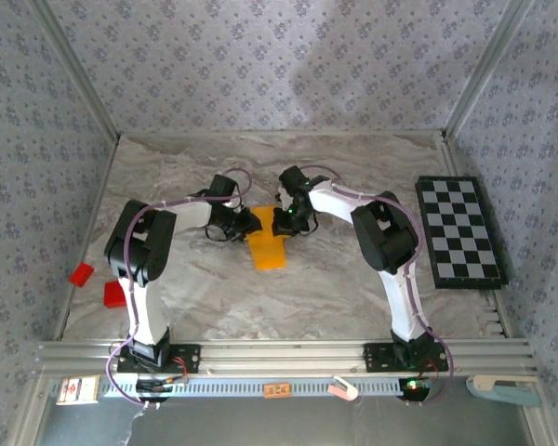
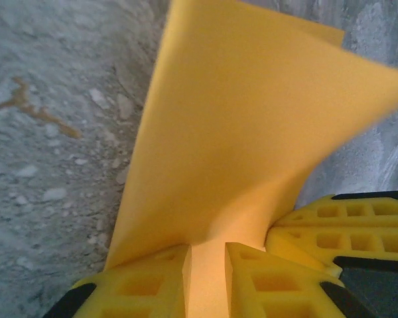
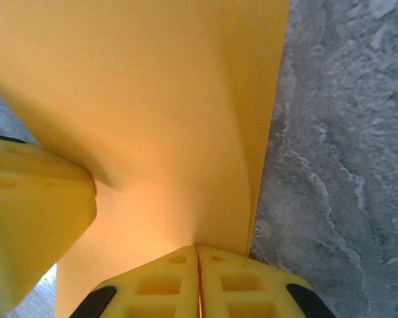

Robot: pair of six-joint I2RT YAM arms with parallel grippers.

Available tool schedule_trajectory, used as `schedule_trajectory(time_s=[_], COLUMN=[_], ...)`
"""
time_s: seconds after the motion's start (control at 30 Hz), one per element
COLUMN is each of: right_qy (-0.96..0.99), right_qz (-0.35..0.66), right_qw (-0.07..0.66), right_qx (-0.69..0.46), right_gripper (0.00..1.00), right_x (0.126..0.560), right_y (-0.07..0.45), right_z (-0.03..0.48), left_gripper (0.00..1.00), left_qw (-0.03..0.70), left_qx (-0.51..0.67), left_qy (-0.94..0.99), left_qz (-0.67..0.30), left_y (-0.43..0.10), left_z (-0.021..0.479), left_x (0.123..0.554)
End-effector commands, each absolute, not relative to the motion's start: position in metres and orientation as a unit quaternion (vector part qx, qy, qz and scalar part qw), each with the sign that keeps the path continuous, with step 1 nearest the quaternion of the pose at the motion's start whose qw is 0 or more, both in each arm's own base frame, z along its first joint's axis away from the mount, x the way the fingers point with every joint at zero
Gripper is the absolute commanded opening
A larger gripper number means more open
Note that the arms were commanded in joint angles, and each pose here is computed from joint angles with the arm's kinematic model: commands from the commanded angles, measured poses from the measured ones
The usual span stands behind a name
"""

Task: Fold a paper plane with a square sheet of paper (pick it up from the middle)
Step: First fold in half a square sheet of paper at the center of the table.

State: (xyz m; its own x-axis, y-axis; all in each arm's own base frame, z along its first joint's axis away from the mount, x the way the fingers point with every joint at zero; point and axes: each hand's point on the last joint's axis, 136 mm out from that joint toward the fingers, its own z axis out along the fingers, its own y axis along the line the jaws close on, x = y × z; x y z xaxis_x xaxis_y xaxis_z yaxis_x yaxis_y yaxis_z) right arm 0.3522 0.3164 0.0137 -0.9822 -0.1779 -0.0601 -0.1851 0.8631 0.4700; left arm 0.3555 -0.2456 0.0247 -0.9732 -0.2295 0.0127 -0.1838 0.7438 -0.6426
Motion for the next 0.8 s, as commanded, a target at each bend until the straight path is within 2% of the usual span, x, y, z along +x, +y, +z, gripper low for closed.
schedule_trajectory(time_s=[0.0, 0.23, 0.43, 0.77], right_qy=[0.990, 0.991, 0.991, 0.991], right_qz=[0.060, 0.047, 0.046, 0.044], right_qw=[-0.096, -0.089, -0.090, -0.093], right_qx=[-0.080, -0.085, -0.086, -0.086], right_gripper=[0.09, 0.09, 0.09, 0.09], right_x=[0.304, 0.307, 0.308, 0.307], right_y=[0.240, 0.238, 0.239, 0.241], right_z=[-0.075, -0.073, -0.072, -0.072], left_gripper=[0.22, 0.22, 0.21, 0.19], left_qw=[0.034, 0.049, 0.108, 0.104], left_qx=[-0.119, -0.129, -0.080, -0.040], left_qy=[0.940, 0.945, 0.918, 0.914], left_qz=[-0.317, -0.297, -0.374, -0.390], left_y=[-0.219, -0.187, -0.223, -0.255], left_z=[0.008, 0.014, 0.071, 0.060], left_x=[0.352, 0.355, 0.363, 0.375])
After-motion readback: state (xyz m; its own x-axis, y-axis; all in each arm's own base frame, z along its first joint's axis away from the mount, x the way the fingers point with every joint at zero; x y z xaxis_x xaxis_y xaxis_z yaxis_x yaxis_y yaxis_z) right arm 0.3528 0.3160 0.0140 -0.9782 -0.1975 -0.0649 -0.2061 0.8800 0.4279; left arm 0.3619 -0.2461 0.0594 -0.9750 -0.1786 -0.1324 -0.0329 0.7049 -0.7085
